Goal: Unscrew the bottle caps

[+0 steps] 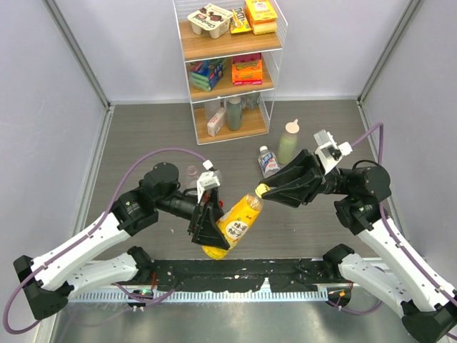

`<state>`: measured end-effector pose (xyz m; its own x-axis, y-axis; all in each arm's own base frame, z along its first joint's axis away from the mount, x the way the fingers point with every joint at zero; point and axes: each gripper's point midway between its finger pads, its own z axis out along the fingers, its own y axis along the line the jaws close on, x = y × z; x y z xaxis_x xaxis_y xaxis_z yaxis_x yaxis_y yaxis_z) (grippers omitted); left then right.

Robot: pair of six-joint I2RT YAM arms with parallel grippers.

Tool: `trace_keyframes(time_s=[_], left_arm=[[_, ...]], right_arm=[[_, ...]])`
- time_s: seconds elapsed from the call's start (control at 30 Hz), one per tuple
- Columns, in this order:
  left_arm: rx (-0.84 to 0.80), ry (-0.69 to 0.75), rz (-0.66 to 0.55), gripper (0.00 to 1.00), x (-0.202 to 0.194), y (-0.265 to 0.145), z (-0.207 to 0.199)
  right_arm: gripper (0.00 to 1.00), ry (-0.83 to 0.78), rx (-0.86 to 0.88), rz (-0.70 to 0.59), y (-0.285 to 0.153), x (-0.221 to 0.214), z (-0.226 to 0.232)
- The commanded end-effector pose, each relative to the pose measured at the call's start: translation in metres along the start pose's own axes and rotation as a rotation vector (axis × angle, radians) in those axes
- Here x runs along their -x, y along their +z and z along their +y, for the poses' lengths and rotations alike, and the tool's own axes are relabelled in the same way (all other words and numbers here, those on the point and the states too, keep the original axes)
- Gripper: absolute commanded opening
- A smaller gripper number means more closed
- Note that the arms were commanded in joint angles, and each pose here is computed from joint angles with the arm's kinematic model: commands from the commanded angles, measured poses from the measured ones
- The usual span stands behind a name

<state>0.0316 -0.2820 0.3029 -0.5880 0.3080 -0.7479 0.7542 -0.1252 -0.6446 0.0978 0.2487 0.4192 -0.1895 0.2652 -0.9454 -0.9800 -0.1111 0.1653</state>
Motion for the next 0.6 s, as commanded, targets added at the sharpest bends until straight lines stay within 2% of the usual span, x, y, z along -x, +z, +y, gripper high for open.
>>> trace_keyframes(time_s=[0.0, 0.07, 0.13, 0.23, 0.3, 0.47, 0.57], left_arm=[[-0.037, 0.176, -0.068, 0.0, 0.026, -0.005, -0.02], [0.022, 0.165, -0.053, 0.0, 0.019, -0.007, -0.009], [0.077, 0.17, -0.049, 0.0, 0.016, -0.009, 0.0], [0.166, 0.167, -0.035, 0.0, 0.009, -0.013, 0.016], [0.22, 0.168, -0.027, 0.0, 0.004, -0.016, 0.027], [0.297, 0.155, 0.004, 0.0, -0.007, -0.02, 0.044], [0.366, 0.147, 0.029, 0.0, -0.016, -0.025, 0.058]], right_arm=[[0.02, 0.021, 0.009, 0.042, 0.0, -0.013, -0.002], [0.08, 0.023, -0.021, 0.032, 0.001, -0.009, -0.006], [0.2, 0.023, -0.055, 0.021, 0.001, -0.006, -0.011], [0.51, 0.014, -0.097, 0.006, 0.001, -0.001, -0.017], [0.65, 0.01, -0.14, -0.008, 0.0, 0.001, -0.024], [0.75, 0.043, -0.224, -0.022, 0.0, 0.001, -0.041], [0.9, 0.072, -0.245, -0.009, 0.001, -0.004, -0.049]])
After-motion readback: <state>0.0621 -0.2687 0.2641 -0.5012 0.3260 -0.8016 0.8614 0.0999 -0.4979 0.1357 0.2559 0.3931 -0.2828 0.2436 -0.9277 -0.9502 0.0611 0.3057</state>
